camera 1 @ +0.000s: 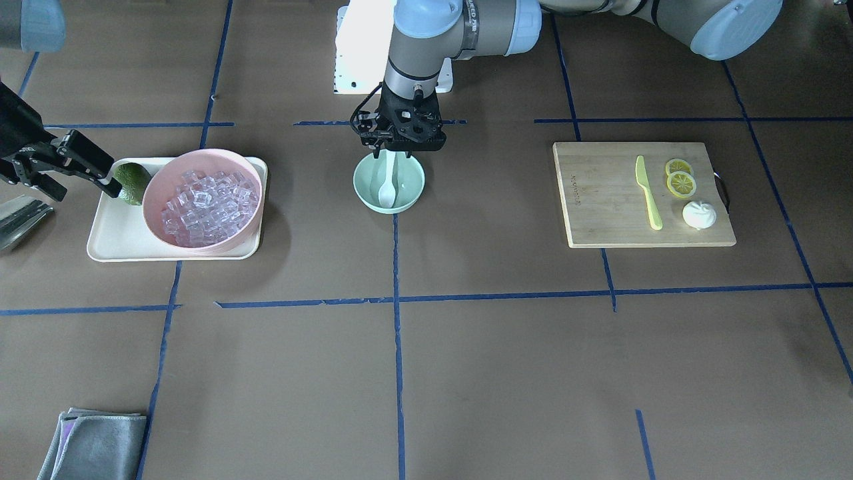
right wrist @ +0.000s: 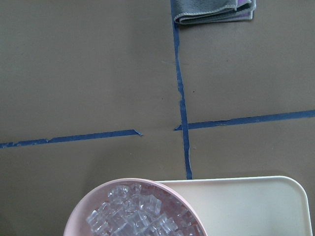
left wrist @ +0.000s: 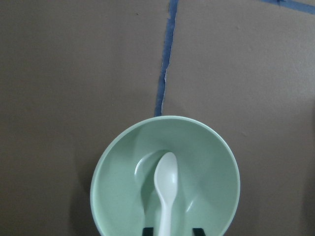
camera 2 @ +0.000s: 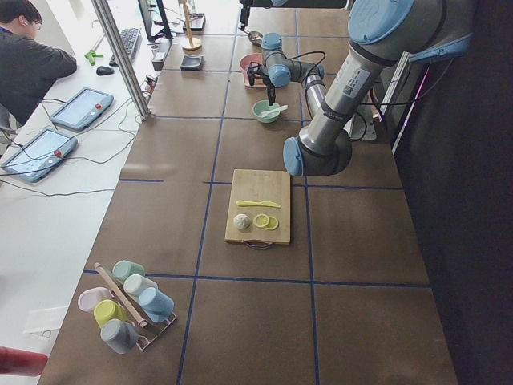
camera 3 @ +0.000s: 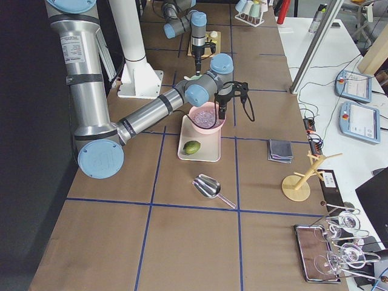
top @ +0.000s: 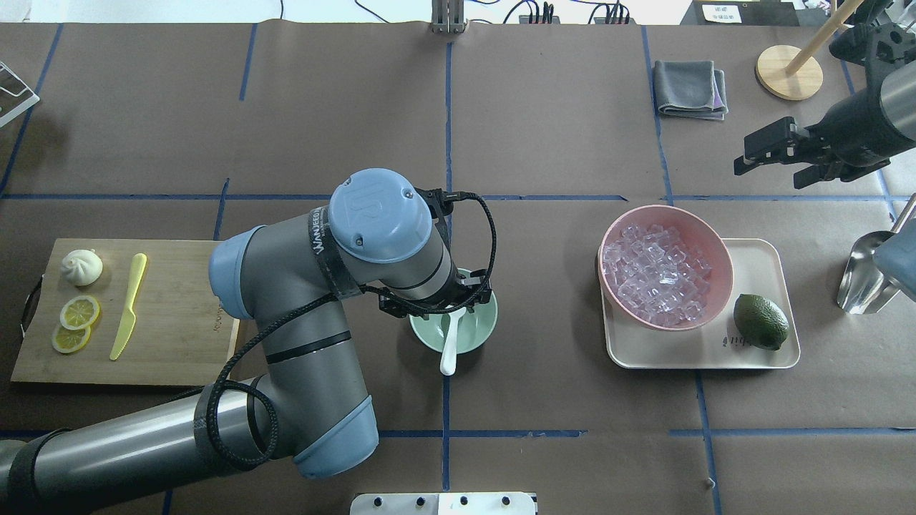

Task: Put spoon and ice into bowl

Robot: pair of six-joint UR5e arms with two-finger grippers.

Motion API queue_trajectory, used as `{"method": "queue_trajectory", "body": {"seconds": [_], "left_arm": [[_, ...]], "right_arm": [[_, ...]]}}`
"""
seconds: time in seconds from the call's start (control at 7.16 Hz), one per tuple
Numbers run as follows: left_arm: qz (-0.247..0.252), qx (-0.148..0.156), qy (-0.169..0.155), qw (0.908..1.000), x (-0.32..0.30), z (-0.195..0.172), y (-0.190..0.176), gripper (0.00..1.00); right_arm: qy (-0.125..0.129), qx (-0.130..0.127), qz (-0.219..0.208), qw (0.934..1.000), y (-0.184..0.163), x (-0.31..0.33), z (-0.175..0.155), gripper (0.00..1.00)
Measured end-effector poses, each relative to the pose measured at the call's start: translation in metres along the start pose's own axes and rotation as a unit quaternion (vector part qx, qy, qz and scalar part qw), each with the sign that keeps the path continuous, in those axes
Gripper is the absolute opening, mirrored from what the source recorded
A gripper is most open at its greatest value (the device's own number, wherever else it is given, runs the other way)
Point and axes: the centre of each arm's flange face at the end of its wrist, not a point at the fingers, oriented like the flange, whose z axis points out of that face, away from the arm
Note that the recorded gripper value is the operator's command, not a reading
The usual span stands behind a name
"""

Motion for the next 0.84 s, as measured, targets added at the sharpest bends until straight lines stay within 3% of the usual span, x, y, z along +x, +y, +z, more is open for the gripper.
{"method": "queue_trajectory", "body": {"seconds": [0.28, 0.84], "left_arm": [[0.006, 0.007, -0.008, 0.9999, -0.018, -0.018, -0.028, 1.0], [0.077, 0.025, -0.048, 0.9956, -0.138, -0.11, -0.063, 1.0]], "right_arm": [[0.014, 0.01, -0.01, 0.9998, 0.009, -0.02, 0.019, 1.0], [0.042, 0.023, -0.019, 0.9987, 0.051, -0.076, 0.079, 0.99]]}}
